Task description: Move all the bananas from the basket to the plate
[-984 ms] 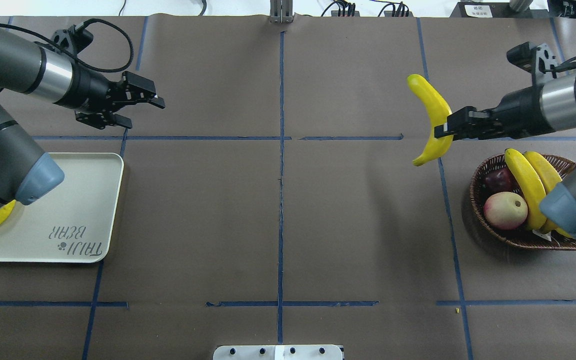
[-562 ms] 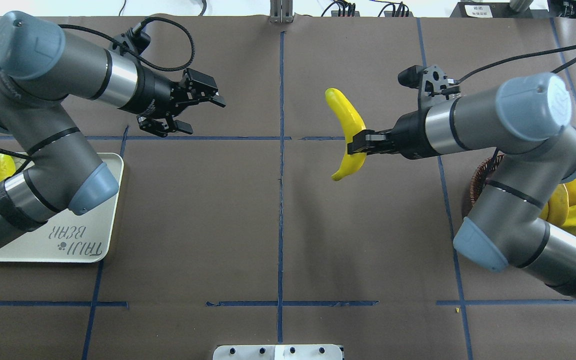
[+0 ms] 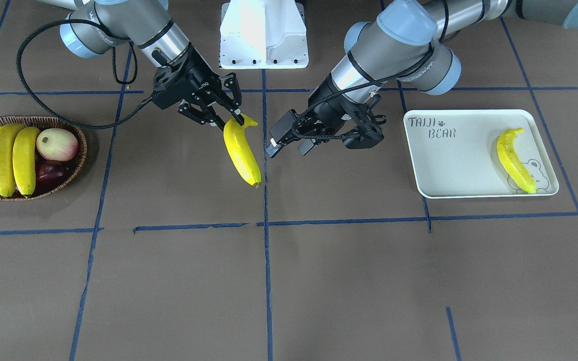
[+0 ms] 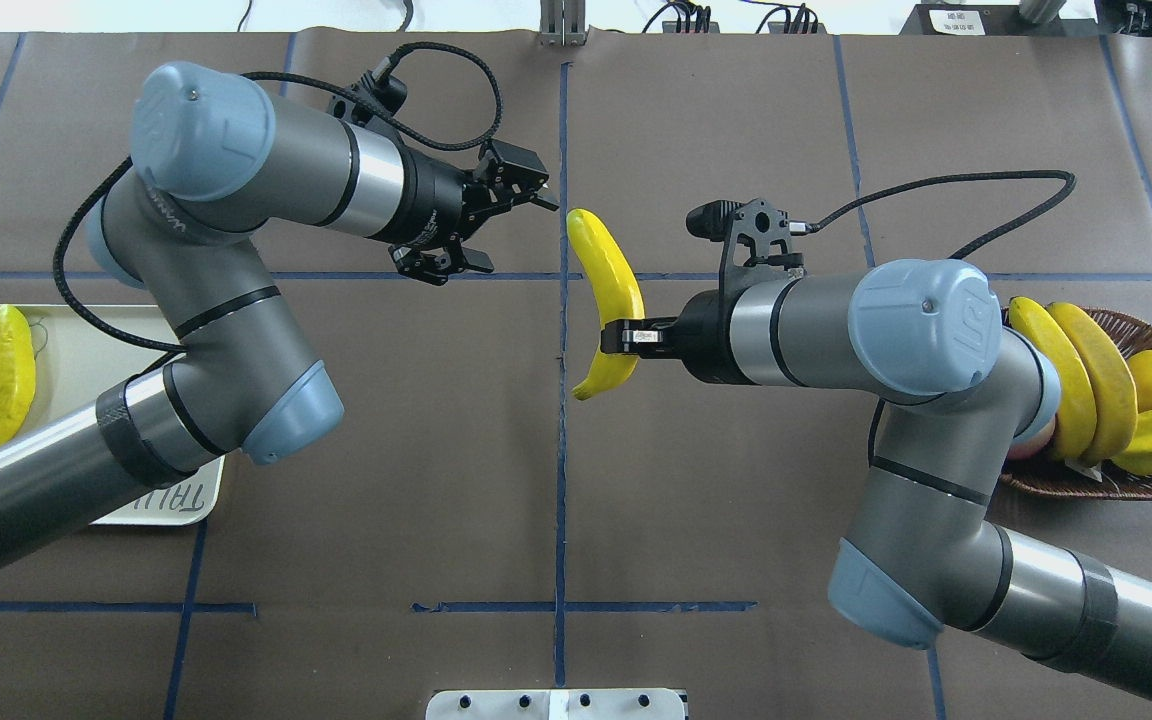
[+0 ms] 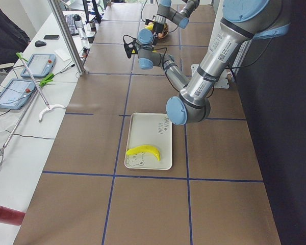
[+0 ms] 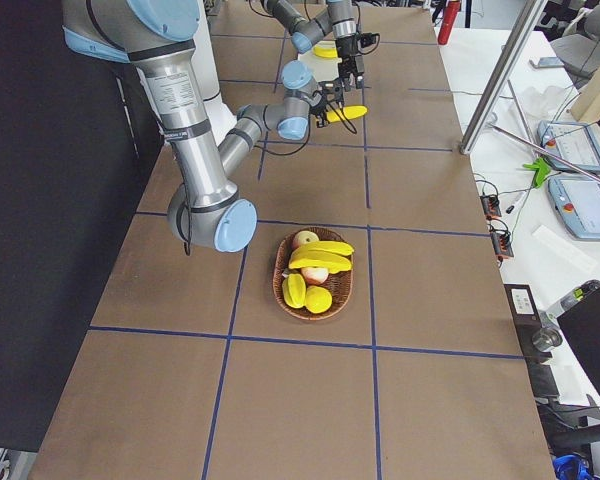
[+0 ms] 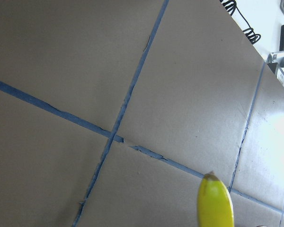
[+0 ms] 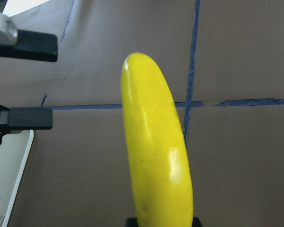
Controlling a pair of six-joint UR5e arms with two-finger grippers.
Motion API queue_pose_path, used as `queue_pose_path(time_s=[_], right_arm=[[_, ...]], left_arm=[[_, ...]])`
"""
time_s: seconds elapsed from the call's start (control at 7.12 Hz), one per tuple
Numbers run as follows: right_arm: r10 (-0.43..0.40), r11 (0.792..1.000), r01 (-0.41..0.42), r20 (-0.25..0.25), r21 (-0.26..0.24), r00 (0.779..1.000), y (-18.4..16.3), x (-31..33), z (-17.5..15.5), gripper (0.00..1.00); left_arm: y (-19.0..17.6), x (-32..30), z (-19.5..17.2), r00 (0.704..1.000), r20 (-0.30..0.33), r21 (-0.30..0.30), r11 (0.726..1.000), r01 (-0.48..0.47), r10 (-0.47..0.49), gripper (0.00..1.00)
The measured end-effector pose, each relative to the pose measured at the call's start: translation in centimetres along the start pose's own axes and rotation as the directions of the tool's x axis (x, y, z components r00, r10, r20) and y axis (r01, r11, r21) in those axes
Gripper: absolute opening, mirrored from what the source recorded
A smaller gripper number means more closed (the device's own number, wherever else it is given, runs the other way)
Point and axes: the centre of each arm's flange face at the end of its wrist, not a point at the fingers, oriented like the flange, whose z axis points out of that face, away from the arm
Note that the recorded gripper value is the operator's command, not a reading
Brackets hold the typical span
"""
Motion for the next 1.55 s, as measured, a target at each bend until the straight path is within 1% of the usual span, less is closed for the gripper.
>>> queue_pose_path(time_s=[0.28, 0.56, 0.7, 0.84, 0.98, 1.12, 1.26, 1.55], right_arm=[[-0.004, 1.000, 0.004, 0.013, 0.007, 1.000, 0.3, -0.8, -0.3, 0.02], [-0.006, 1.000, 0.006, 0.026, 0.011, 1.000, 0.3, -1.3, -0.7, 0.02], [-0.007, 1.000, 0.006, 0.027, 0.011, 1.000, 0.3, -1.3, -0.8, 0.02], [-0.007, 1.000, 0.006, 0.028, 0.011, 1.000, 0.3, -1.3, -0.8, 0.02], [-0.007, 1.000, 0.006, 0.028, 0.011, 1.000, 0.3, -1.4, -0.8, 0.03], [-0.007, 1.000, 0.007, 0.030, 0.012, 1.000, 0.3, -1.4, -0.9, 0.47], [-0.008, 1.000, 0.007, 0.032, 0.011, 0.999, 0.4, -1.5, -1.0, 0.99], [-0.008, 1.000, 0.008, 0.030, 0.013, 1.000, 0.5, -1.4, -1.0, 1.00]], left_arm=[[2.3, 1.4, 1.7, 1.000, -0.020, 0.001, 1.000, 0.020, -0.020, 0.99], [4.4, 1.5, 3.5, 1.000, -0.022, 0.000, 1.000, 0.019, -0.019, 0.99], [5.0, 1.5, 4.0, 1.000, -0.018, -0.005, 1.000, 0.018, -0.018, 0.83], [5.3, 1.6, 4.3, 1.000, -0.017, -0.008, 1.000, 0.016, -0.016, 0.12], [5.4, 1.6, 4.4, 1.000, -0.017, -0.009, 1.000, 0.014, -0.015, 0.00], [5.5, 1.7, 4.5, 1.000, -0.017, -0.010, 1.000, 0.011, -0.011, 0.00], [5.5, 1.7, 4.5, 1.000, -0.017, -0.011, 1.000, 0.009, -0.009, 0.00], [5.3, 1.7, 4.4, 1.000, -0.018, -0.007, 1.000, 0.008, -0.009, 0.00]])
